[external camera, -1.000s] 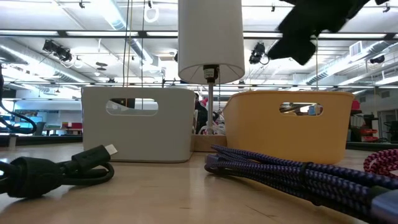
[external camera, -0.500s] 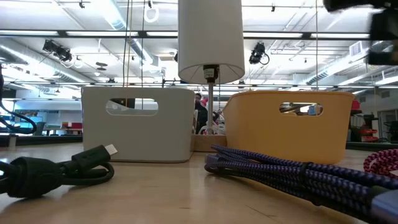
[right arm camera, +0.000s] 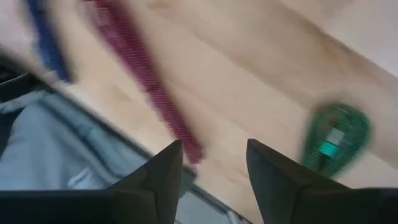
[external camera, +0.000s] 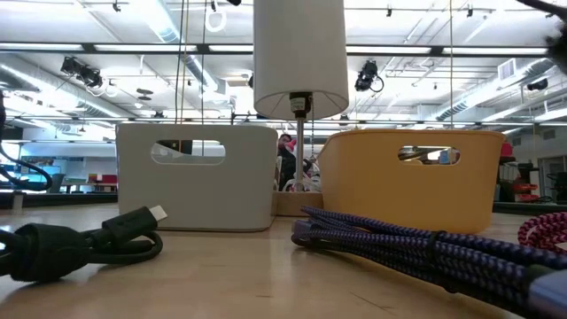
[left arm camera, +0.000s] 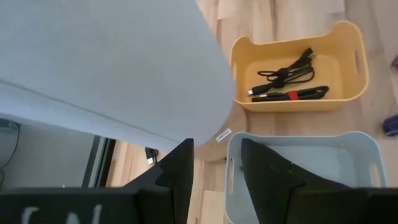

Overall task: Pick & Place USB Port
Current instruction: Put the green charger cable into the gray bin

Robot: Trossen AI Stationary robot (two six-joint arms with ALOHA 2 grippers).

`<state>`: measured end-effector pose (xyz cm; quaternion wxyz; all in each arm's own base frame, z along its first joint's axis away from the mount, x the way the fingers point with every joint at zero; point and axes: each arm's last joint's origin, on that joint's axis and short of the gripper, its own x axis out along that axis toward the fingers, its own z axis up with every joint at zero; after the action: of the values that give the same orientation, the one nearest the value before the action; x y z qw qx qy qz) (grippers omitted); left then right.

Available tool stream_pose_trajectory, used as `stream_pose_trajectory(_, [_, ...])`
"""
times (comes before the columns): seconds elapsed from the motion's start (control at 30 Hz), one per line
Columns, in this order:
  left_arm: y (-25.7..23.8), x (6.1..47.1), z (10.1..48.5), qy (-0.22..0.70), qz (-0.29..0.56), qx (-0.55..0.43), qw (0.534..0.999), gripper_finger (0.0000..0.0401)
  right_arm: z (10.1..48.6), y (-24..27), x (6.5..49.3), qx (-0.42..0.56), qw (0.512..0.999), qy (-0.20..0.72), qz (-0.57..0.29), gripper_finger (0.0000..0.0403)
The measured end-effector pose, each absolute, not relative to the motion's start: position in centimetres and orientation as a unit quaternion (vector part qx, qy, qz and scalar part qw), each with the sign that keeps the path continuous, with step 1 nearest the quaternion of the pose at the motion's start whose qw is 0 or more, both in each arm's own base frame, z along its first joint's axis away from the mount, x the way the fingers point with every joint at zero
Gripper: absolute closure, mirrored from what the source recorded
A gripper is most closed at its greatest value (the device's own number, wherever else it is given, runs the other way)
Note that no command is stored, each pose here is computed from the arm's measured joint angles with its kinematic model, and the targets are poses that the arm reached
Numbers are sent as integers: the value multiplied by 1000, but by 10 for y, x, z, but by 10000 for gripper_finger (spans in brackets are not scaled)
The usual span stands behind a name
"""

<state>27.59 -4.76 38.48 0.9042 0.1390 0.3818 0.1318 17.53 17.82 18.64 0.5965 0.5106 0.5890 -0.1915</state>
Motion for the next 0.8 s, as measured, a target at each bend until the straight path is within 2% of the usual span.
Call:
stream_pose_trajectory(0.13, [-42,277,385,383,140,135,903,263,177,191,163,520,565,595,-239,227])
stream_pose_trajectory(0.4, [-38,278,385,383,146,131,903,263,154,217,150,519,519,621,-275,227])
stream_pose_trajectory(0.8, [-38,278,385,382,145,131,903,263,149,219,148,488,519,653,-257,227])
